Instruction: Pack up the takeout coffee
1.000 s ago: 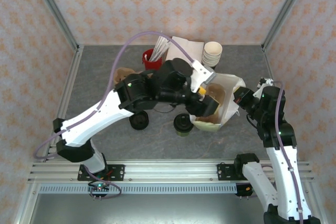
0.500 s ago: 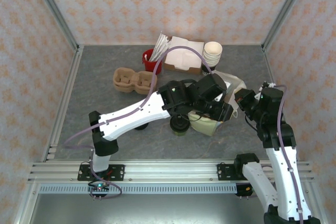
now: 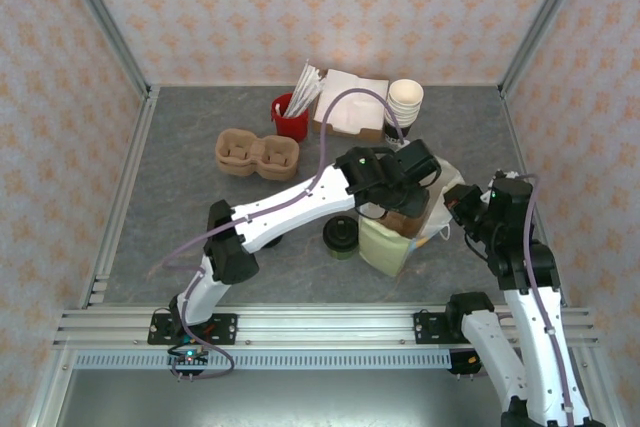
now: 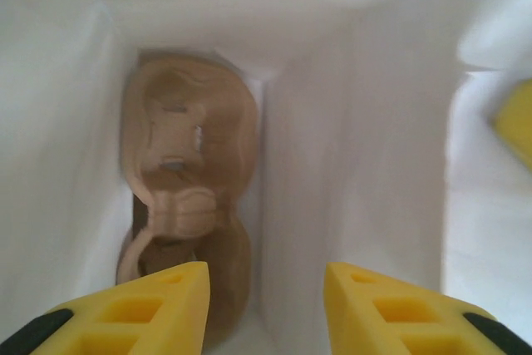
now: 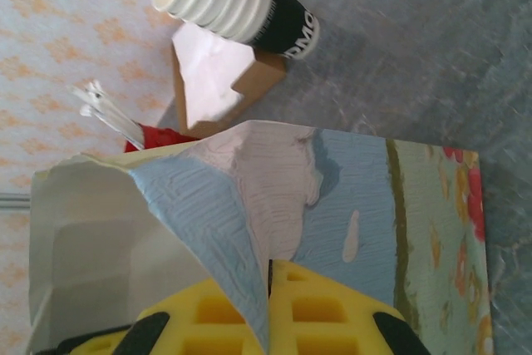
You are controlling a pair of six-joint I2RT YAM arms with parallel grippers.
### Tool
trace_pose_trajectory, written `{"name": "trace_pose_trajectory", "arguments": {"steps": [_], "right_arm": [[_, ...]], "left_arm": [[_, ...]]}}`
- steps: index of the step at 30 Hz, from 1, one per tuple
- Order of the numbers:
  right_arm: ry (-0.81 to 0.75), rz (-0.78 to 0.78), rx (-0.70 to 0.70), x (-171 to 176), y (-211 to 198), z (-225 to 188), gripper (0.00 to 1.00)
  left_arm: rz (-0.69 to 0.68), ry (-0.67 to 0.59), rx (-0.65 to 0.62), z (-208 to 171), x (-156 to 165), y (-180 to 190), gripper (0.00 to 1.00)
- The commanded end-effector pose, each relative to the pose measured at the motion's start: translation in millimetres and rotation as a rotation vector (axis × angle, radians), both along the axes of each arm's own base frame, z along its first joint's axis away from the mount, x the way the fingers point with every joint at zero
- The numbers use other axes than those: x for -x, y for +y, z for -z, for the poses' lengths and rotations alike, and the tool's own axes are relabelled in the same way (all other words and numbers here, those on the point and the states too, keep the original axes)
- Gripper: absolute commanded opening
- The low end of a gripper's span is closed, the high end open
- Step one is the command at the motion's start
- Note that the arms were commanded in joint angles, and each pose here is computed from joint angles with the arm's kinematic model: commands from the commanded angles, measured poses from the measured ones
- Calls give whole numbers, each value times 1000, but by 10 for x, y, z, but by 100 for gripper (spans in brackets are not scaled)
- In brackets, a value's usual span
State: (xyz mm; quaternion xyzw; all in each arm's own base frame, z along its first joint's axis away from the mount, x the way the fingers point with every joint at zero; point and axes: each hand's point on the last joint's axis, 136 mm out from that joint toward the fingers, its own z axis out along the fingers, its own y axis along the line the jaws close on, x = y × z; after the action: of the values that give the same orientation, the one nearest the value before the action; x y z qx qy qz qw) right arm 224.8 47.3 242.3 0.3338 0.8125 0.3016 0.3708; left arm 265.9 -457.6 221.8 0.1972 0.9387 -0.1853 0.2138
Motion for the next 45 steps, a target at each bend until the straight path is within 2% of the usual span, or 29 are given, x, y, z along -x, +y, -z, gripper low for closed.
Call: {"name": "trace_pose_trajectory", "arguments": {"steps": [1,6,7,11,14,17,21,24,27,35,38,39,45], "right_arm": [[14,-38,12,44,45,26,0],[105,-39,-24,115,81,148,0],[103,-50,-35,120,106,129,4],[102,-27,-21,153,60,51,32],[126,-8,-9,154,23,-6,45],[156,-35,-12,95,68,-116,53],[195,-83,57,-25,67,-265,63],[250,-136,95,-124,98,-242,66],[314,-176,116,-160,120,-168,66],[383,-231,189,-119,80,-34,66],[409,-244,182,-142,103,29,61],[411,-245,178,-162,107,35,57],[359,-271,171,-246,160,-53,21]], "left_arm": [[1,-54,-66,-79,-165,166,44],[22,-39,-122,44,-191,217,50],[40,-33,-115,53,-165,195,52],[109,-61,-105,6,-153,142,54],[150,-83,-102,18,-159,100,54],[182,-96,-97,-22,-160,62,54],[228,-71,-97,67,-107,7,54],[247,-60,-102,130,-77,8,53],[242,-77,-106,134,-106,27,53],[240,-24,-87,286,-30,45,53],[239,-26,-93,350,-25,63,53],[241,-26,-95,354,-28,62,53],[232,-58,-80,274,-82,29,52]]}}
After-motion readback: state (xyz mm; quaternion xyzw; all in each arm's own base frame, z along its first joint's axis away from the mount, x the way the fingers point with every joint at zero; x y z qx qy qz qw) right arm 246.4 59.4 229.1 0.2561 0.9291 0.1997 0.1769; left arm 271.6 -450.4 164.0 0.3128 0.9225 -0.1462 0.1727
